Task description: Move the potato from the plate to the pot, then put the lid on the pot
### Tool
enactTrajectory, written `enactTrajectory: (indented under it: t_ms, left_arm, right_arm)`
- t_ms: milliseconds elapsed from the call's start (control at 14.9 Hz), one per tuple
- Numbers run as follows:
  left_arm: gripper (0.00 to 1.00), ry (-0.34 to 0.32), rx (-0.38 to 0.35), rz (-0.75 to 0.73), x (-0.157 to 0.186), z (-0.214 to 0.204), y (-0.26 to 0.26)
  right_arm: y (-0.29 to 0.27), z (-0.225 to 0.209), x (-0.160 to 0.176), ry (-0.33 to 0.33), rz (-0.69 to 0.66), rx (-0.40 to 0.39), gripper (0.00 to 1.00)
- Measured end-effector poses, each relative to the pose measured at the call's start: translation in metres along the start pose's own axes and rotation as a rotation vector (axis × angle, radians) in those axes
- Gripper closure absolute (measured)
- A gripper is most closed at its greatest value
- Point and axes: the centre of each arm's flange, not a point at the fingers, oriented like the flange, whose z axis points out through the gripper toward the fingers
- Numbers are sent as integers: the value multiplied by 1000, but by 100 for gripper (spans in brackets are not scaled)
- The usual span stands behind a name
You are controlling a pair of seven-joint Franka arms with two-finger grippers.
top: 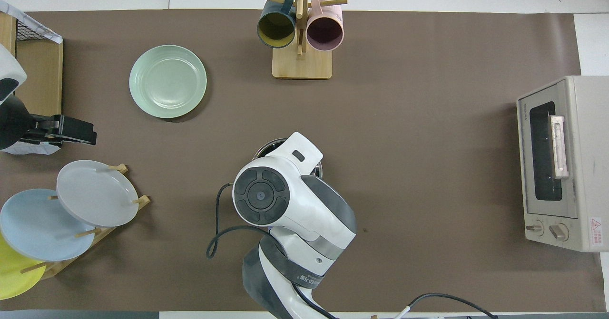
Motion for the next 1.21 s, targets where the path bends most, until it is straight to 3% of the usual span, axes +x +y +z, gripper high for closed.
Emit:
enactTrajectory:
  t_ms: [537, 806, 1208]
  left_arm:
    - [0, 0, 0, 0, 0, 0, 0]
    - [0, 0, 0, 0, 0, 0, 0]
    - [0, 0, 0, 0, 0, 0, 0]
  right_arm:
    - [1, 1, -1, 4, 0, 4, 34]
    - [14, 4, 11, 14, 26, 8, 0]
    - [63, -30, 61, 5, 55, -25, 0]
